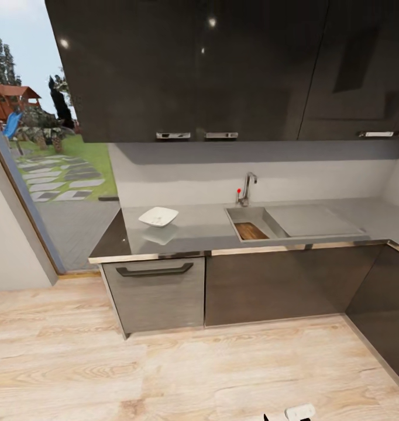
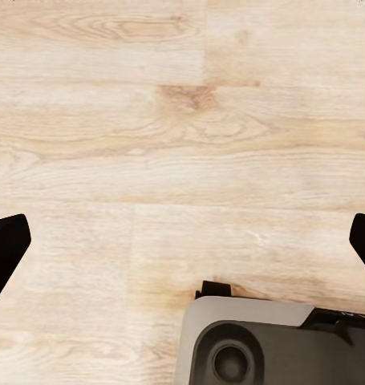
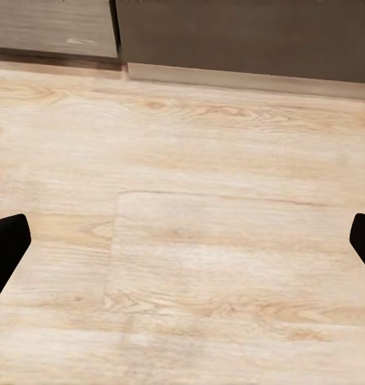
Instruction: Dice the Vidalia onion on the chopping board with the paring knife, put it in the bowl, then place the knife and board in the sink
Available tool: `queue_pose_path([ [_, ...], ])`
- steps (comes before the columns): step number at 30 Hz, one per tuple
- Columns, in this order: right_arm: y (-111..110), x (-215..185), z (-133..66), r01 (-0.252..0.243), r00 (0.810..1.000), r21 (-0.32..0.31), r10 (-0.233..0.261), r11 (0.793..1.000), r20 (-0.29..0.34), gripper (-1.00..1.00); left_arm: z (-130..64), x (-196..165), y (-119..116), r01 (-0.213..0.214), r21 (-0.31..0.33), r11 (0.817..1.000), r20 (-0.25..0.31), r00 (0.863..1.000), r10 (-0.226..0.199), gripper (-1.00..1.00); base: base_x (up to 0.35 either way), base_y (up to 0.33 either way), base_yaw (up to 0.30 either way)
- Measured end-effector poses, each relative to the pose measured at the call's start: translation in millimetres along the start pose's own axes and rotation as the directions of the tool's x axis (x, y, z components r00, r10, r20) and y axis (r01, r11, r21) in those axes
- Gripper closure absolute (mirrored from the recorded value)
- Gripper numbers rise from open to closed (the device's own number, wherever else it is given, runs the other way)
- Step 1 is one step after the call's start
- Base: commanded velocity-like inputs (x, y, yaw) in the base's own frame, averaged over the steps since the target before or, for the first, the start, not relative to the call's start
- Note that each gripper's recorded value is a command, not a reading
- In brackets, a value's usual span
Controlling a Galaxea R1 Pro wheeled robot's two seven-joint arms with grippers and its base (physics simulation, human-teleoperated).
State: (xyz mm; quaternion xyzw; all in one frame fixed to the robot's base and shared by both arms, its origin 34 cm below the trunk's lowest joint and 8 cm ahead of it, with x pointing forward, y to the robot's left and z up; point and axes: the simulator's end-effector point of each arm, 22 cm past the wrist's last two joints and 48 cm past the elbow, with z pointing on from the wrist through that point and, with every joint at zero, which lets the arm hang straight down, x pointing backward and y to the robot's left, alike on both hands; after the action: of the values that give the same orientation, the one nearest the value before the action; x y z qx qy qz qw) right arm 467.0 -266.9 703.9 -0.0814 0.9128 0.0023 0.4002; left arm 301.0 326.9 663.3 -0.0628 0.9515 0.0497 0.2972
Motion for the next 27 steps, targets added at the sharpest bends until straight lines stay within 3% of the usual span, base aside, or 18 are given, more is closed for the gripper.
queue_pose_path([
  [23,-1.5,-16.3,-1.2,0.002,0.999,0.004,-0.002,1.000,0.034,-1.00,1.0,-14.0,-1.3,0.005,0.003,1.000,0.036,0.999,-0.005,-1.00,0.000,0.000,0.000],
  [27,-2.7,-14.2,-1.7,0.002,1.000,0.006,-0.002,1.000,0.025,-1.00,-1.0,-3.5,1.8,0.003,-0.005,1.000,0.013,1.000,-0.003,-1.00,0.000,0.000,0.000],
])
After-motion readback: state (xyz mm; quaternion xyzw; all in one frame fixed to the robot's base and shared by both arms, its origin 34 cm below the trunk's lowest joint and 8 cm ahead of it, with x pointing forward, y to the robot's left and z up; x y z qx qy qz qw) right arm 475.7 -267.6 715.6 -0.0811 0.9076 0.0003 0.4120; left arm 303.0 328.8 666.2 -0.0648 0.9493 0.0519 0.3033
